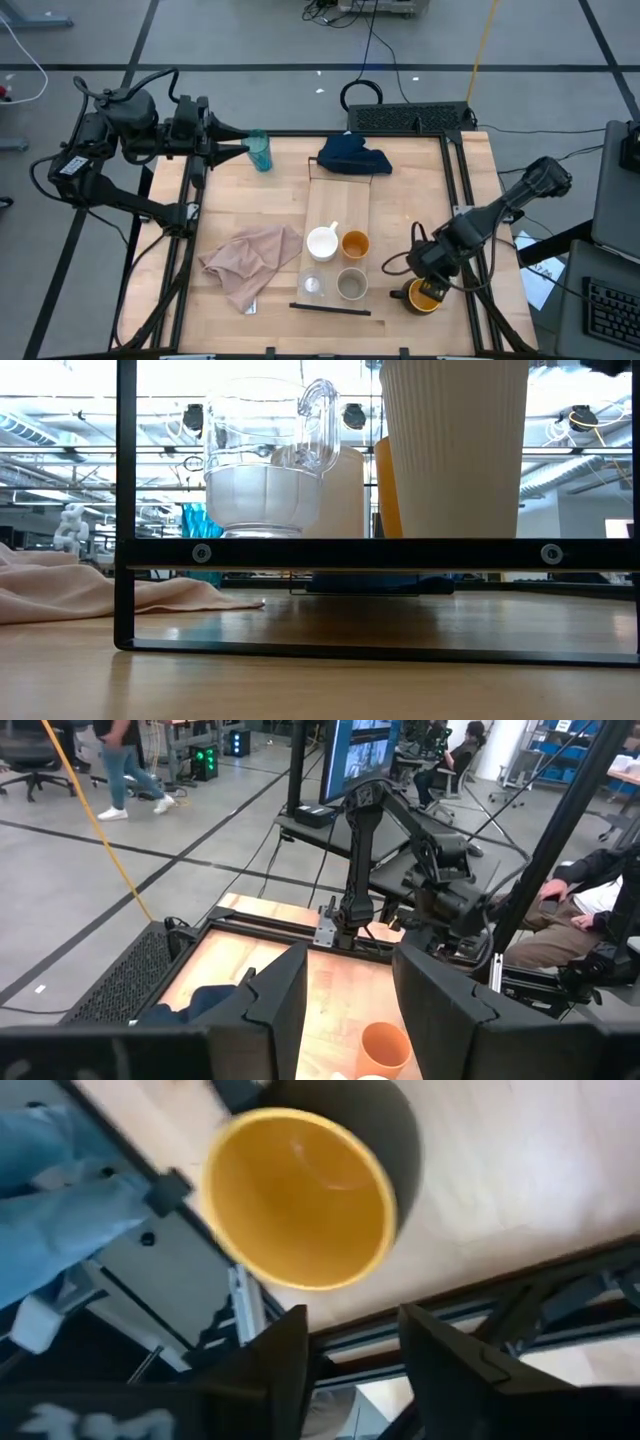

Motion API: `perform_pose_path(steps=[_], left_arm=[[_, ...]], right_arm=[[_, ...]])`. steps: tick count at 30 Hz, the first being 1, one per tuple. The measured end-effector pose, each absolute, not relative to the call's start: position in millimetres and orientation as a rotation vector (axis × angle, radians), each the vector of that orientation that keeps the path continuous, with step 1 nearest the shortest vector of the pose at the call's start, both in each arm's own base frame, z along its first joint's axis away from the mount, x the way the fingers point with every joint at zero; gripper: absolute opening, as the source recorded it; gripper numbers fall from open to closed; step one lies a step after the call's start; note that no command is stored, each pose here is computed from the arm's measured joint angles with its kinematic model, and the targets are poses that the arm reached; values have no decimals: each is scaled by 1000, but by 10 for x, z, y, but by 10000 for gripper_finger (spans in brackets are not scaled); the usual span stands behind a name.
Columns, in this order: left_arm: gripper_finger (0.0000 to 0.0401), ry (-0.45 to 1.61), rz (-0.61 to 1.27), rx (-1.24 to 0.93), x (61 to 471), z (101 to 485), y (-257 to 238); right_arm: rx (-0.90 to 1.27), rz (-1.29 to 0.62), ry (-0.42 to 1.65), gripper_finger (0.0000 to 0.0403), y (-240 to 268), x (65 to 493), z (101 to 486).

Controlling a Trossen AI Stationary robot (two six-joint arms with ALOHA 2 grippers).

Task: Stack small to large cups/mugs on shelf
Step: Put the black cup on the shelf aligned with the white cup

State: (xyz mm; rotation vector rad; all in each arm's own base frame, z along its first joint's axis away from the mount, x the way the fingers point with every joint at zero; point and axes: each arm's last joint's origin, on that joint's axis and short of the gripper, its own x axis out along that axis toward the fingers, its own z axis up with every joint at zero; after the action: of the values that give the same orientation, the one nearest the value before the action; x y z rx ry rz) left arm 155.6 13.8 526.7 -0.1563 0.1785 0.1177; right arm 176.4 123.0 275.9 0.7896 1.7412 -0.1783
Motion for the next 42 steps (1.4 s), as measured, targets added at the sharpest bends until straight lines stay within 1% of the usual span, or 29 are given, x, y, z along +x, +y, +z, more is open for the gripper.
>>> perform_pose_path(steps=[2,5,12,21,30,37,42], left_arm=[[150,178,118,-158,1556,5267,138],[150,178,118,-158,1556,5267,138],[150,178,118,-165,1558,5266,138],[150,178,119,-172,1558,5266,138],[150,178,119,-172,1558,5266,138],[150,176,132,-174,1558,5267,142],[150,176,131,-171,1558,5268,141]], right_arm=[[790,-196,1749,164,1222,1757,2721],[783,-213,1758,170,1211,1745,2668],[783,-239,1745,161,1204,1745,2552],[754,-276,1668,158,1181,1783,2537],[787,-228,1613,157,1215,1843,2543],[814,-223,1604,157,1221,1848,2381],[816,-211,1621,157,1221,1840,2360]])
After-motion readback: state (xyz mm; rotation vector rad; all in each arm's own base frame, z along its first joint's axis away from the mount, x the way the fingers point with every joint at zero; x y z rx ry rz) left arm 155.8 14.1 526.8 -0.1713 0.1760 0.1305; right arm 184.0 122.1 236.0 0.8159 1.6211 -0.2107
